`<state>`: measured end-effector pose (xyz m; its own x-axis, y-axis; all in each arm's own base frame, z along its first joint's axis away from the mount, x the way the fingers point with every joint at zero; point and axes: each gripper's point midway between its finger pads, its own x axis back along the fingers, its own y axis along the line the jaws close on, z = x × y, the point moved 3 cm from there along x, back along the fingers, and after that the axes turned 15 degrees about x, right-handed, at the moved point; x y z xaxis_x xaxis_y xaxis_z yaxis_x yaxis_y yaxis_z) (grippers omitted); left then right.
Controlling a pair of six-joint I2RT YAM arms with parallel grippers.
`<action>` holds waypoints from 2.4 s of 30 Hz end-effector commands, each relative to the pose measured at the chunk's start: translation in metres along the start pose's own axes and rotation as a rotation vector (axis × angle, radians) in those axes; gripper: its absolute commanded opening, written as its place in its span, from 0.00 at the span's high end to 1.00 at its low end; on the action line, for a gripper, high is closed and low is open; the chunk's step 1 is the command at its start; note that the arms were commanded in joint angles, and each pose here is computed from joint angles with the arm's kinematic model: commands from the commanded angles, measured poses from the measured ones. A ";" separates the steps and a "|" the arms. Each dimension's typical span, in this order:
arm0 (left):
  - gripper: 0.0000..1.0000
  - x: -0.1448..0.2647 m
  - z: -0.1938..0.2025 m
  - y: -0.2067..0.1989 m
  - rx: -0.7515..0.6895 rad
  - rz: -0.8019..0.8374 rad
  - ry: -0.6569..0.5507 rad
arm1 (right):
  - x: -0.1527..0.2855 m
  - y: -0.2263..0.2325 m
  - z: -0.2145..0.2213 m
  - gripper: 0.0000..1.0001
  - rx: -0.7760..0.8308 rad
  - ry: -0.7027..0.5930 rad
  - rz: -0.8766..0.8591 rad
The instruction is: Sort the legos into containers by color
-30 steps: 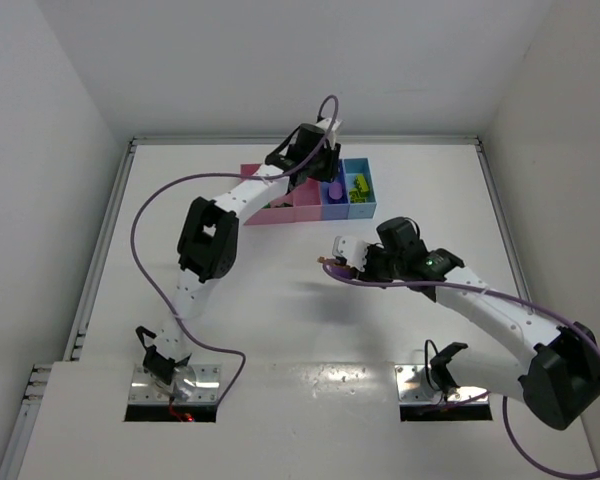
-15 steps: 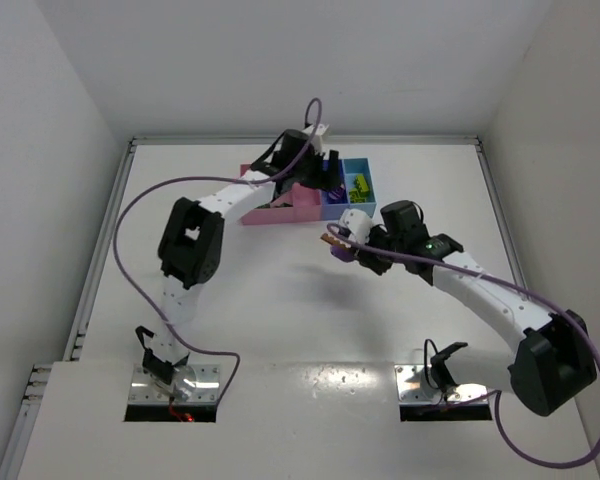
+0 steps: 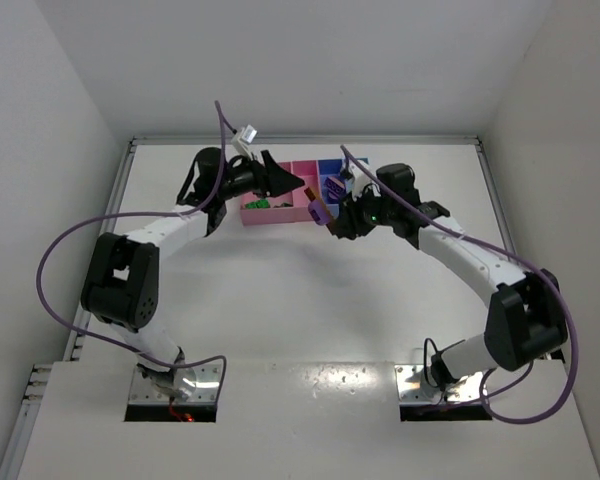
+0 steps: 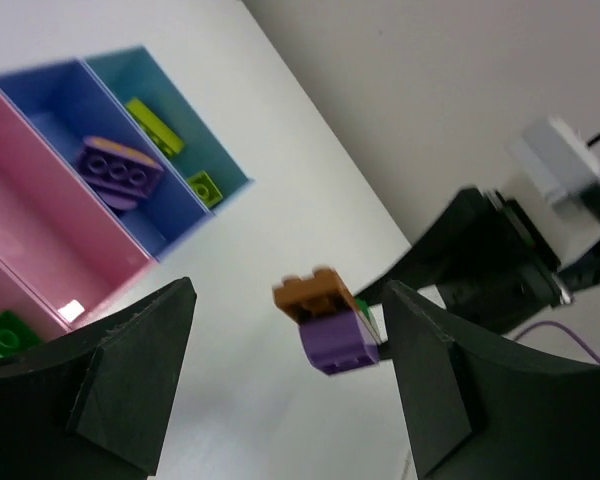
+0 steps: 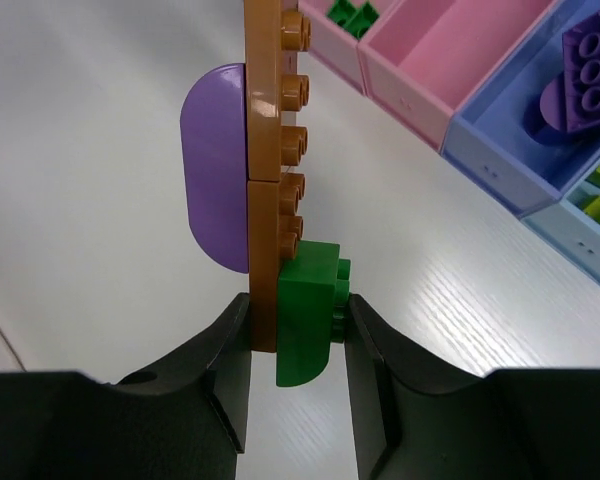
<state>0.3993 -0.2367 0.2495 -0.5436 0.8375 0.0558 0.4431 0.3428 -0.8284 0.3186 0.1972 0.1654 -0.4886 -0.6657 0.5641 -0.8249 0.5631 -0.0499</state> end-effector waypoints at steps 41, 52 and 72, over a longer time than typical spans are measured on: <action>0.43 -0.044 0.052 -0.016 -0.105 -0.128 0.152 | 0.010 -0.005 -0.044 0.99 -0.128 -0.111 0.095; 0.90 -0.024 0.075 -0.025 -0.097 0.012 0.259 | 0.028 -0.024 0.002 0.99 -0.245 -0.013 0.154; 0.92 0.019 0.162 -0.004 -0.294 0.155 0.654 | 0.046 0.037 0.094 0.44 0.105 0.270 -0.271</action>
<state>0.2869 -0.2860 0.1428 -0.0583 0.9005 0.4309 0.6138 0.3727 -0.6959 0.2280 0.1275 0.0995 -0.2174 -0.5469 0.8085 -0.9038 0.4256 0.0450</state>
